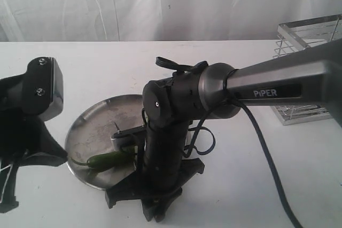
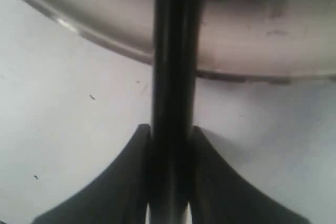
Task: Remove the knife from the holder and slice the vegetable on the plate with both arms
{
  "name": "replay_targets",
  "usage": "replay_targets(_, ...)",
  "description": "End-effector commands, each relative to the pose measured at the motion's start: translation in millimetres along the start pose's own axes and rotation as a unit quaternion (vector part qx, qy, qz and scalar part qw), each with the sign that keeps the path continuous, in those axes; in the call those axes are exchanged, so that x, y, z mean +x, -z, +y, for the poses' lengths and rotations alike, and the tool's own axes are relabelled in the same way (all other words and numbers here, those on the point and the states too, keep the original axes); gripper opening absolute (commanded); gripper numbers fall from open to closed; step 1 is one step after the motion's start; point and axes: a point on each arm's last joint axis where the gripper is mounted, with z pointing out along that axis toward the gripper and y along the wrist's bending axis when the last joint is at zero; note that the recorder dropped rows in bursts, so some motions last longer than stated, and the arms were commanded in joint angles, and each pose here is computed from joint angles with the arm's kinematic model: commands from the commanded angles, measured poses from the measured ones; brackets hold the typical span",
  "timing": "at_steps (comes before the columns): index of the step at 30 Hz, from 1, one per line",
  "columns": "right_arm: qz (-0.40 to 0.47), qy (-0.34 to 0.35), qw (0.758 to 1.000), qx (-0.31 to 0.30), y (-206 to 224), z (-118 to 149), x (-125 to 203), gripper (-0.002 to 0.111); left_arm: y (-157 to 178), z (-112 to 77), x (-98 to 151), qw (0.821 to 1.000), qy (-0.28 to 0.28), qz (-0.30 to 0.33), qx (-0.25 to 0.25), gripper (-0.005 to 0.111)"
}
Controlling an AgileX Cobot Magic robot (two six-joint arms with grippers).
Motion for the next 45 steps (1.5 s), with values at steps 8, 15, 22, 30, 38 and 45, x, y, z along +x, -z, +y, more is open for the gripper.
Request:
replay_targets(8,0.002,-0.004,1.000,-0.003,-7,-2,-2,0.000,-64,10.7,5,0.990,-0.110,-0.075,-0.037,0.043)
replay_targets(15,0.003,-0.004,1.000,-0.004,-7,-2,-1,0.000,-83,23.9,-4,0.989,-0.046,-0.130,-0.061,0.067)
replay_targets(22,-0.025,-0.001,1.000,-0.012,9,4,-7,0.000,-97,39.9,6,0.989,-0.030,-0.080,-0.121,0.067)
replay_targets(30,-0.025,-0.039,0.999,-0.017,28,-15,-7,0.000,-118,40.4,2,0.993,0.027,-0.098,-0.060,0.067)
replay_targets(38,-0.060,-0.048,0.997,-0.029,81,-36,2,0.000,-135,39.4,-2,0.994,-0.022,-0.106,-0.010,0.067)
replay_targets(45,-0.062,-0.009,0.998,-0.030,119,-54,20,0.000,-158,44.4,13,0.997,-0.054,-0.055,-0.020,0.067)
